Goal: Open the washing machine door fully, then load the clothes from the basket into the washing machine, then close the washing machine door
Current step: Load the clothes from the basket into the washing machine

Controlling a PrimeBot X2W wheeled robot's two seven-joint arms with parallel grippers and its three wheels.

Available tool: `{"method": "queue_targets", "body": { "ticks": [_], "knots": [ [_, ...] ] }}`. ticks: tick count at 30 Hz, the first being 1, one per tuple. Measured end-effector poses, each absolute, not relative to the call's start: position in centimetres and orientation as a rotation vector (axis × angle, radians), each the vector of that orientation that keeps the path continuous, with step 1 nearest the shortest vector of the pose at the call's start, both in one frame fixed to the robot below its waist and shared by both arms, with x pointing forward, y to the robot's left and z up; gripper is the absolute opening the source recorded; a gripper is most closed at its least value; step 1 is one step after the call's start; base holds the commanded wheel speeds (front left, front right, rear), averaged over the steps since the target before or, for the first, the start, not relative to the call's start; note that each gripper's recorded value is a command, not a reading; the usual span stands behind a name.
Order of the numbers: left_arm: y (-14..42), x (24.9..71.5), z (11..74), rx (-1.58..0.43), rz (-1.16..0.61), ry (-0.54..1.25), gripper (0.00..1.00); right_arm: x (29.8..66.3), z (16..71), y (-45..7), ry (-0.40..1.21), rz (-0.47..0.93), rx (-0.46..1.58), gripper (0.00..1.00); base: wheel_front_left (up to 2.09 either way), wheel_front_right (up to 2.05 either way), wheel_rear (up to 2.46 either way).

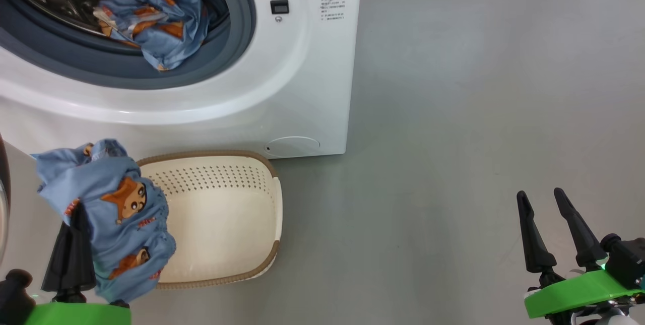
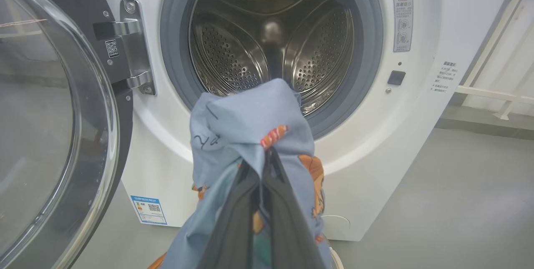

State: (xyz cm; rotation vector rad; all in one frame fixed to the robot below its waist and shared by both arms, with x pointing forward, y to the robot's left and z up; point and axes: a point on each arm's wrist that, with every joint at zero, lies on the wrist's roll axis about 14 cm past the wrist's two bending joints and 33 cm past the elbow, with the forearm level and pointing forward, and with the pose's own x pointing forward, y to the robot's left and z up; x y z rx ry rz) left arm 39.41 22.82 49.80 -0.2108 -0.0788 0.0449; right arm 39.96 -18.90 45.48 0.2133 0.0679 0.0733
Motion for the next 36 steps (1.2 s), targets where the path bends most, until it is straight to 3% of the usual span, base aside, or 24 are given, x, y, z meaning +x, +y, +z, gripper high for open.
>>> {"method": "queue_targets", "body": {
  "ticks": [17,36],
  "knots": [
    [22.4,43.4,48.3,-0.246,0.04,-0.068,0.0,42.6,43.8,-18.1,0.091,0.07,0.243,1.0,0.0,0.0,0.0],
    [23.1,57.4,49.8,-0.219,0.005,-0.2,0.0,46.5,39.3,-17.3,0.158,0.061,0.272,1.0,0.0,0.0,0.0]
  ]
}}
